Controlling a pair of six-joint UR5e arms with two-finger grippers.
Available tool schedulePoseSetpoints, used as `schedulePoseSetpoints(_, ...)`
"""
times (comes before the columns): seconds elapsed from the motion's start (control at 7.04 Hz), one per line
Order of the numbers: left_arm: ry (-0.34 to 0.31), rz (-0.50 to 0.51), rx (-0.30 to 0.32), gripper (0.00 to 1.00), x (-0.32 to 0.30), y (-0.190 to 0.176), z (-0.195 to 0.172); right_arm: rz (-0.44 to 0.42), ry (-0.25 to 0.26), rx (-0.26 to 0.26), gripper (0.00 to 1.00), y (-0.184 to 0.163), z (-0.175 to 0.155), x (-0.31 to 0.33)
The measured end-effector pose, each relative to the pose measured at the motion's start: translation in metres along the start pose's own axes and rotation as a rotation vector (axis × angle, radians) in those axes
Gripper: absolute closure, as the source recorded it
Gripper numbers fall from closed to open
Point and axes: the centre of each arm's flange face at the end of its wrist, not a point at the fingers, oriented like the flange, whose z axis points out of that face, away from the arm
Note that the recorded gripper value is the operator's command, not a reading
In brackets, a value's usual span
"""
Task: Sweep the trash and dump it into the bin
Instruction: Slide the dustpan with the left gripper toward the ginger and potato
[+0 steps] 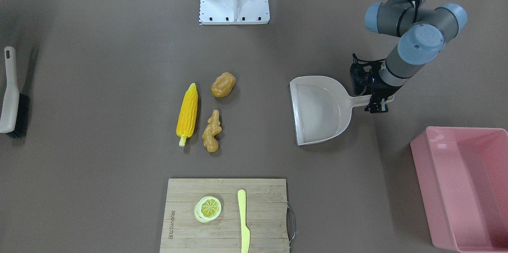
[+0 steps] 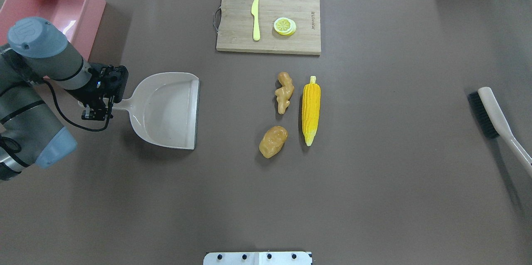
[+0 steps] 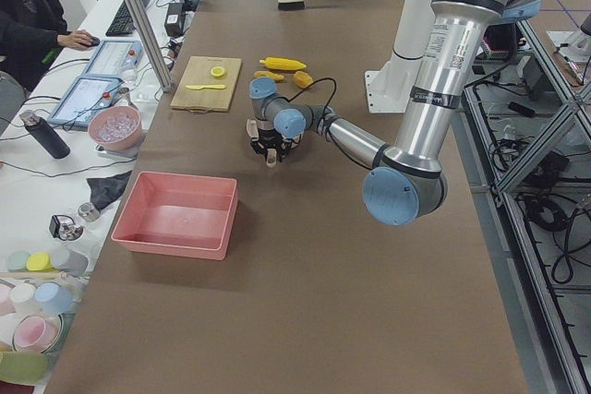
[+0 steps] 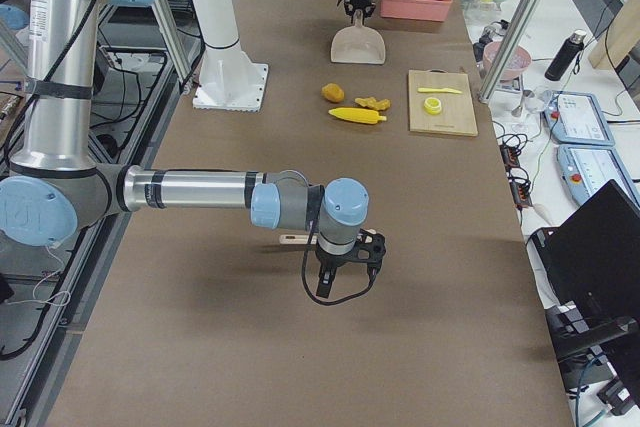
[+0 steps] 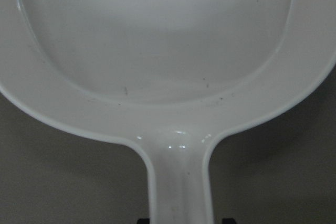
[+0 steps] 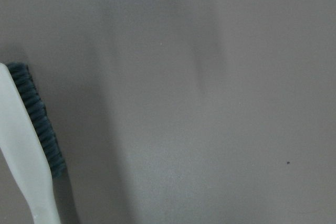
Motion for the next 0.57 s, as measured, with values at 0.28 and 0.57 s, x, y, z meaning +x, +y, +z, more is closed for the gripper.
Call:
schedulePoseSetpoints(0.28,0.000,-0.003,-0.002,1.00,0.0001,0.0001,0.0004,0.000,0.000,0.000,0.00,-0.0014,0.0004,0.0001)
schedulePoseSetpoints(0.57,-0.003,-0.007,-0.002,1.00,-0.0009,0.0012,-0.0008,0.000,0.000,0.001,0.00,-0.0023,0.0002,-0.0002)
